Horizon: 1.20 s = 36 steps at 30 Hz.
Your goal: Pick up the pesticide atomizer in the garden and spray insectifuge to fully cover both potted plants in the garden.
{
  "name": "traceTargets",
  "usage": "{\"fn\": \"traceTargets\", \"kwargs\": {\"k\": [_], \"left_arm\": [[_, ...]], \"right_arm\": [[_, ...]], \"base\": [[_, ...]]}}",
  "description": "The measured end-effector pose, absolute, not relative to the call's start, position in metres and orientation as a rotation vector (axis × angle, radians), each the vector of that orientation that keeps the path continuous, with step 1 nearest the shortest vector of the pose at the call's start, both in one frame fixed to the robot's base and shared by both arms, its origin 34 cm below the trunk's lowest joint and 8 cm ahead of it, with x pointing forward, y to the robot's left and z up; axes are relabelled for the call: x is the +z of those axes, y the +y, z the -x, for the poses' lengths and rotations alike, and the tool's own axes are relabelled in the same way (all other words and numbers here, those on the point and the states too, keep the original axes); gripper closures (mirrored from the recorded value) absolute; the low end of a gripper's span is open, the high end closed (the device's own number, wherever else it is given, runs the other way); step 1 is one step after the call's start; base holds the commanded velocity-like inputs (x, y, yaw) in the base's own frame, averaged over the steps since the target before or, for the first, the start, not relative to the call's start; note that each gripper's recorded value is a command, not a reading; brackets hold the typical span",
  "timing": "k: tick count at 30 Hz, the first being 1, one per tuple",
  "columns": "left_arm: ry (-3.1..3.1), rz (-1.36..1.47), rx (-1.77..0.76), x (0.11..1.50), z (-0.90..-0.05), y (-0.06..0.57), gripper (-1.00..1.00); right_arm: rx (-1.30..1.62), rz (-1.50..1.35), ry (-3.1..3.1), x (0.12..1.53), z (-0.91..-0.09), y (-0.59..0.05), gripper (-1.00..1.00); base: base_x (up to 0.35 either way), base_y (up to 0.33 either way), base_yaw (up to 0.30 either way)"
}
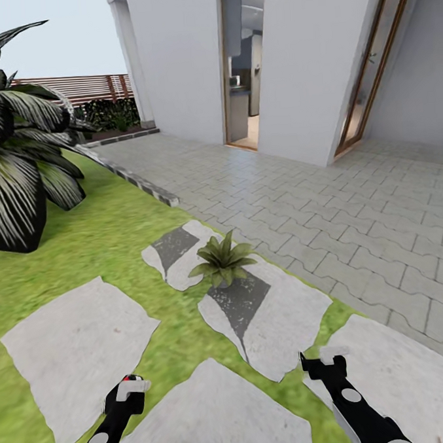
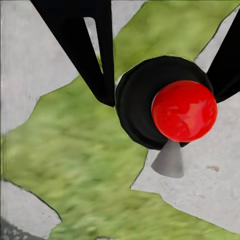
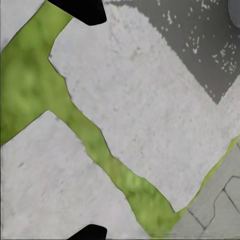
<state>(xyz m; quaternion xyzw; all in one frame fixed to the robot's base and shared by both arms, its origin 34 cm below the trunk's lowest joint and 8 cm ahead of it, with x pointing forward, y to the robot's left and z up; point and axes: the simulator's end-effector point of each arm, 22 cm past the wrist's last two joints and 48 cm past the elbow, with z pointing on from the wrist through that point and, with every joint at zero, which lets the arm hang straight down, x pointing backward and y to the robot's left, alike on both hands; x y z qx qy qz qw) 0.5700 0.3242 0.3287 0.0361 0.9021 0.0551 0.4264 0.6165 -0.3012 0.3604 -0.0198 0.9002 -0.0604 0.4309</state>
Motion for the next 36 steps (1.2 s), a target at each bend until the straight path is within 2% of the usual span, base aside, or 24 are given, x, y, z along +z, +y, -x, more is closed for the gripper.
{"fn": "traceTargets", "kwargs": {"k": [5,12,18,29,32,34,36], "left_arm": [[2.253,-0.09,0.138,0.329,-0.57,0.324,1.0],[2.254,-0.092,0.137,0.329,-0.57,0.324,1.0],[2.256,-0.094,0.142,0.329,-0.57,0.327,1.0],[2.258,-0.138,0.151,0.33,-0.569,0.338,1.0],[2.269,-0.299,0.104,0.328,-0.566,0.336,1.0],[2.301,-0.501,-0.032,0.319,-0.552,0.316,1.0],[2.334,-0.586,-0.116,0.313,-0.539,0.305,1.0]], "right_arm": [[-0.151,0.049,2.245,0.361,-0.616,-0.301,-1.0],[-0.151,0.049,2.244,0.361,-0.617,-0.301,-1.0],[-0.152,0.05,2.245,0.361,-0.616,-0.301,-1.0],[-0.142,0.068,2.246,0.36,-0.617,-0.297,-1.0],[-0.129,0.166,2.242,0.359,-0.617,-0.282,-1.0],[-0.059,0.36,2.233,0.356,-0.613,-0.245,-1.0],[0.027,0.507,2.224,0.352,-0.606,-0.212,-1.0]], "base": [[0.12,-0.001,-0.287],[0.31,-0.056,-0.272],[0.298,-0.057,-0.02],[0.03,-0.004,-0.001],[0.0,0.0,0.0],[0.0,0.0,0.0],[0.0,0.0,0.0]]}}
